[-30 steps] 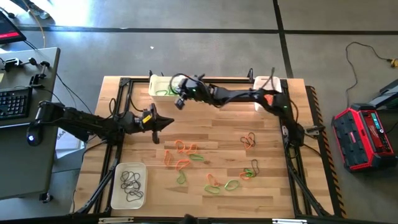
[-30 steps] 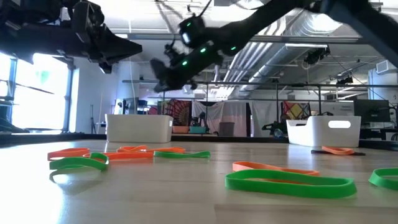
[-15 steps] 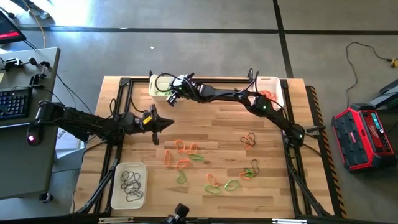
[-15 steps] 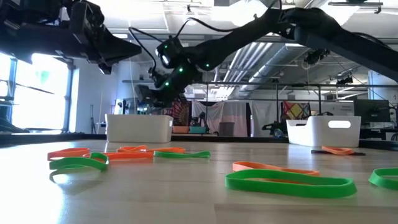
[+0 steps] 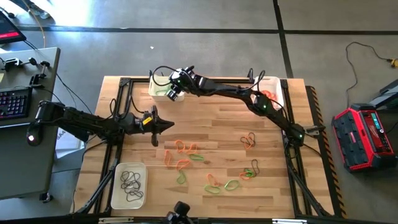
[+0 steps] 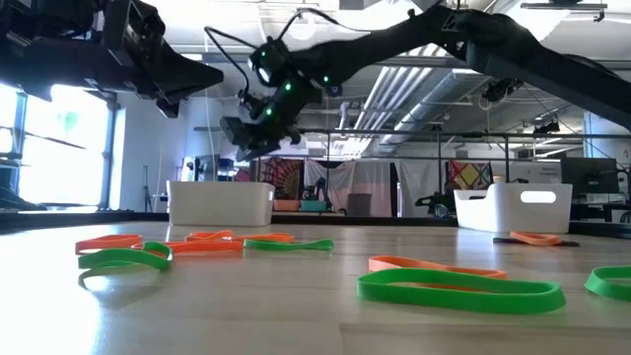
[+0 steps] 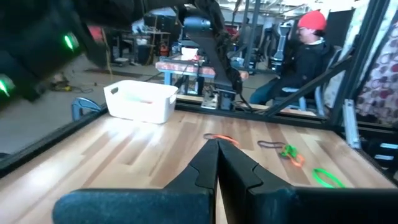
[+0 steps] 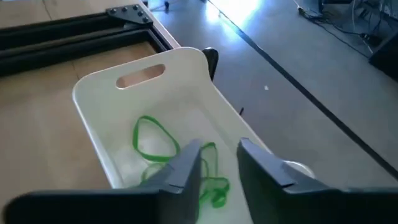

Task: Sort rubber bands into baskets
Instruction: Put the orange rubber band into the top right white bin

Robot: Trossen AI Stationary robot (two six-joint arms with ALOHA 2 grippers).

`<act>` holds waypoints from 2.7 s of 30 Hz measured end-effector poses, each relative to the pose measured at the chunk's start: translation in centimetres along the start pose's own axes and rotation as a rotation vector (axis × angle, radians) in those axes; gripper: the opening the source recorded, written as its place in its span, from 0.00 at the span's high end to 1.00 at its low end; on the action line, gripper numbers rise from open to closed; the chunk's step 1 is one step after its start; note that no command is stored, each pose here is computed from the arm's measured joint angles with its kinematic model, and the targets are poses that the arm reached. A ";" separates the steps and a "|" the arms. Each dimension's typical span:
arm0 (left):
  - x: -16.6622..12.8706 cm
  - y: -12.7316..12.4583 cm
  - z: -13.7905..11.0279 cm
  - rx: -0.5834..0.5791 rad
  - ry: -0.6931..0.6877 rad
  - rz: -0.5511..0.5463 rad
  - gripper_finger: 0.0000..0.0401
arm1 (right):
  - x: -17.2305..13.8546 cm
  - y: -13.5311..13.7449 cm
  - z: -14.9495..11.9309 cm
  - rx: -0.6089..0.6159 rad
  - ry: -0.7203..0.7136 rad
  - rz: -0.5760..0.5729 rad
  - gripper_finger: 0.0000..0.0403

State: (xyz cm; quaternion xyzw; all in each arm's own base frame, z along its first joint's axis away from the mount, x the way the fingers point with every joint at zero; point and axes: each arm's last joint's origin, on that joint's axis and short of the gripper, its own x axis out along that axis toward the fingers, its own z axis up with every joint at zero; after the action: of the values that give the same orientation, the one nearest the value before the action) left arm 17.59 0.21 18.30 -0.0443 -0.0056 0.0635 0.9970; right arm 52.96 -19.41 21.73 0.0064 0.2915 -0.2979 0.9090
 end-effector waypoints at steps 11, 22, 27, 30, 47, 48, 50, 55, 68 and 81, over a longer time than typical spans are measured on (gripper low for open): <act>0.0 -0.1 0.0 -0.025 0.008 -0.042 1.00 | -0.7 -0.9 -0.1 -0.022 0.099 0.011 0.99; 0.0 -0.3 -0.2 -0.038 0.027 -0.089 1.00 | -1.2 1.8 -0.2 -0.049 0.058 0.049 1.00; 0.0 -0.3 -0.1 -0.038 0.021 -0.092 1.00 | -0.9 2.1 -0.8 -0.031 0.048 0.051 1.00; 0.0 -0.3 -0.1 -0.021 0.019 -0.091 1.00 | -0.6 2.2 -2.1 -0.021 0.070 0.051 1.00; 0.0 0.1 0.0 0.023 0.001 0.020 1.00 | -11.7 1.9 -8.8 -0.094 0.007 0.154 1.00; 0.0 0.1 -0.1 0.024 0.006 0.021 1.00 | -12.6 2.3 -9.3 -0.113 0.011 0.183 1.00; 0.1 0.1 -0.2 0.026 0.022 0.014 1.00 | -14.5 2.8 -10.0 -0.134 0.008 0.216 1.00; 0.2 0.1 -0.5 0.014 0.033 0.022 1.00 | -18.7 3.5 -11.8 -0.158 0.003 0.254 1.00; 1.4 -0.9 -0.6 0.029 0.090 -0.001 1.00 | -25.6 2.3 -19.5 -0.111 -0.186 0.385 1.00; 5.2 -3.8 1.6 0.130 0.403 -0.084 1.00 | -27.1 2.3 -22.2 -0.064 -0.228 0.437 1.00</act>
State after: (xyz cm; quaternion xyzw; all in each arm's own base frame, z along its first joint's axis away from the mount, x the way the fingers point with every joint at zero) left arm 23.25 -2.78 20.26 0.0085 0.1960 0.0120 0.9805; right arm 24.84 1.21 17.43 0.0071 0.1878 -0.0835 0.9786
